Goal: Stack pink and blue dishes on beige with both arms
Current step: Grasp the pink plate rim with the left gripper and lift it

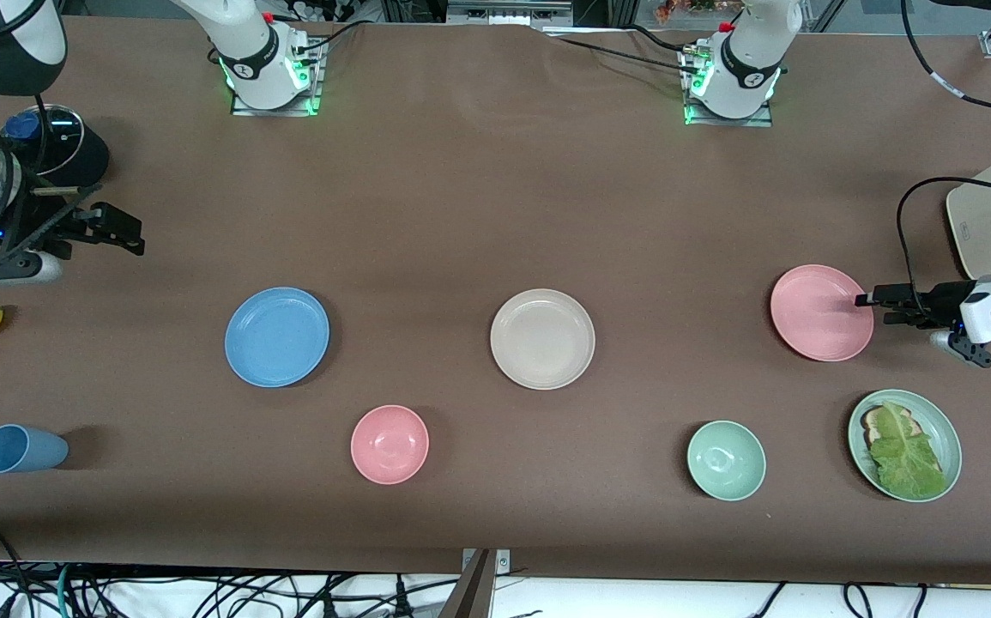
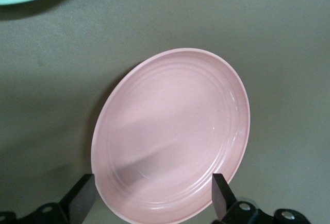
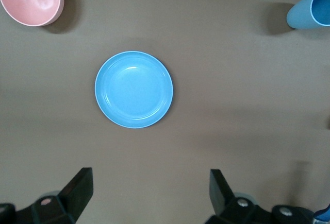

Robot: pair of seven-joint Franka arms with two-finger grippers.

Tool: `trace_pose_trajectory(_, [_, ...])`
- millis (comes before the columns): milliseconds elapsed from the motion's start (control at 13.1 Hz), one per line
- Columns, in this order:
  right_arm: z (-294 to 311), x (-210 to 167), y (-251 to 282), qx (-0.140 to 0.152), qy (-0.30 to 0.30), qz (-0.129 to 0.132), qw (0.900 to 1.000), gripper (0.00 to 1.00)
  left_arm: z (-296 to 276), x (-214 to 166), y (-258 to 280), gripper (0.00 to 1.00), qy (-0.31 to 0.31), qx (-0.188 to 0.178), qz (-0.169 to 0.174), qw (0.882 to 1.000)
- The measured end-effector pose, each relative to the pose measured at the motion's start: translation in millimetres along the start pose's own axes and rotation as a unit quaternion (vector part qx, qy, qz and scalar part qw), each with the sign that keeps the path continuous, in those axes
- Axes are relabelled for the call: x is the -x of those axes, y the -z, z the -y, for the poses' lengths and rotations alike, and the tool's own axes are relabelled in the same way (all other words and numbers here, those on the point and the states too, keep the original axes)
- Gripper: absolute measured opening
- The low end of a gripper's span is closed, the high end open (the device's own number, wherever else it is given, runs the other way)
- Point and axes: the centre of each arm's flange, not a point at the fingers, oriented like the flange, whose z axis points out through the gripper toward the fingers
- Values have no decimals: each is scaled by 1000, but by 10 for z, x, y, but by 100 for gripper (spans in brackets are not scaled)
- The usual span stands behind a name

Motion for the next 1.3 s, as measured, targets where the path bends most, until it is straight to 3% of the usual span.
trace_pose_trajectory(686, [-2, -12, -24, 0, -1, 2, 1000, 100, 274, 94, -305, 98, 15, 15, -16, 1000])
trace_pose_trajectory(762, [-1, -18, -38, 0, -1, 3, 1000, 100, 293, 91, -339, 90, 14, 18, -21, 1000])
trace_pose_trajectory(914, [0, -24, -53, 1, -1, 4, 1000, 100, 331, 105, -394, 62, 17, 21, -21, 999])
trace_pose_trajectory(1295, [4, -13, -35, 0, 0, 5, 1000, 100, 419, 180, -405, 7, 14, 24, -24, 999])
